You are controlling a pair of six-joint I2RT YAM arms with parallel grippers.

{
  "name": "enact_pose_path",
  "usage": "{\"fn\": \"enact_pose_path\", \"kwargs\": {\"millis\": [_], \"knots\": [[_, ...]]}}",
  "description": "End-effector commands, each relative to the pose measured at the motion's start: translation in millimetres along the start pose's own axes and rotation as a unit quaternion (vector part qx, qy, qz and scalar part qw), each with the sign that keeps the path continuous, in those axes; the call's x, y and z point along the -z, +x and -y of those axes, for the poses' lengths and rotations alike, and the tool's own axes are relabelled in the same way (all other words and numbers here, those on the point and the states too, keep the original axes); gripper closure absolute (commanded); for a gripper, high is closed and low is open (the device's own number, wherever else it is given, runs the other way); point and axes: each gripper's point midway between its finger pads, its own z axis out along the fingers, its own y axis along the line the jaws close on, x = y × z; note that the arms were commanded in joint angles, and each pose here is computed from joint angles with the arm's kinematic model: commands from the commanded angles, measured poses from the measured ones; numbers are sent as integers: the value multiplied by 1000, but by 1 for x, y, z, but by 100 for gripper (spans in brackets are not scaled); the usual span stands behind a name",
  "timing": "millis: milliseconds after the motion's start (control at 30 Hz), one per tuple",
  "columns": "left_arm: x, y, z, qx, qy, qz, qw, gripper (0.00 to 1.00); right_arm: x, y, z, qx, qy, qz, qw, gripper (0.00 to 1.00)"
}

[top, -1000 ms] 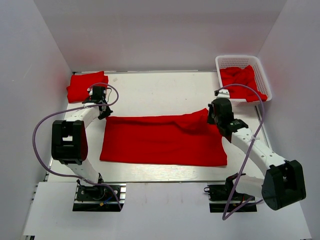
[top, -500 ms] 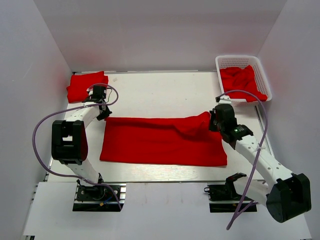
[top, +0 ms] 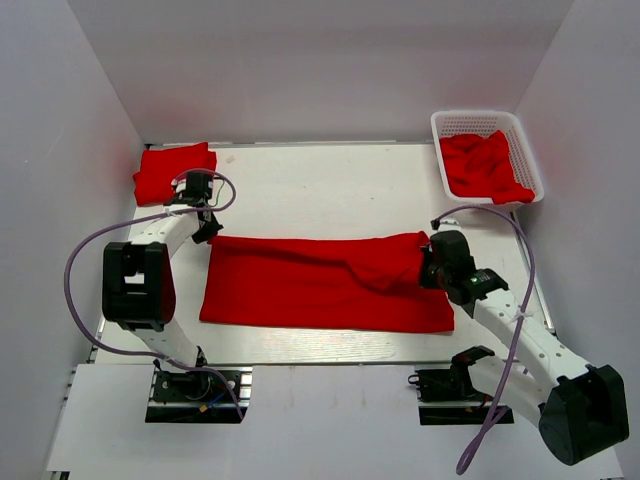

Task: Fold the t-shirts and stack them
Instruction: Fold the other side of the tshirt into a rectangle

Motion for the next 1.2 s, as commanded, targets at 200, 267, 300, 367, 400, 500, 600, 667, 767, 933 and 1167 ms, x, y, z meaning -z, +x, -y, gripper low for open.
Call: {"fn": "enact_pose_path", "kwargs": {"millis": [200, 267, 300, 367, 400, 500, 600, 667, 767, 933, 1167], "knots": [[8, 18, -27, 30, -63, -16, 997, 100, -9, 37, -3, -30, -8, -46, 998, 100], [5, 26, -30, 27, -75, -34, 996, 92, -9, 47, 4, -38, 13, -63, 997, 100], [6, 28, -31, 30, -77, -37, 996, 79, -10, 56, 6, -45, 18, -74, 996, 100], [7, 26, -31, 30, -78, -38, 996, 64, -10, 63, 10, -58, 29, -85, 994, 100], [7, 26, -31, 30, -78, -38, 996, 58, -10, 67, 11, -60, 33, -90, 994, 98], [11, 20, -33, 34, -80, -38, 996, 37, -6, 66, 9, -64, 28, -91, 993, 10], [23, 6, -32, 44, -80, -25, 996, 18, 2, 57, 7, -59, 19, -83, 995, 10], [35, -9, -28, 54, -71, -11, 996, 8, 9, 43, 2, -56, 11, -72, 996, 10], [47, -23, -20, 52, -59, 3, 997, 1, 17, 20, -10, -45, -19, -49, 998, 10], [56, -34, -3, 34, -14, 1, 999, 1, 25, -14, -51, -10, -118, -20, 993, 10], [46, -10, 32, 3, 96, -31, 995, 1, 7, -25, -106, 54, -242, -38, 968, 10]]}}
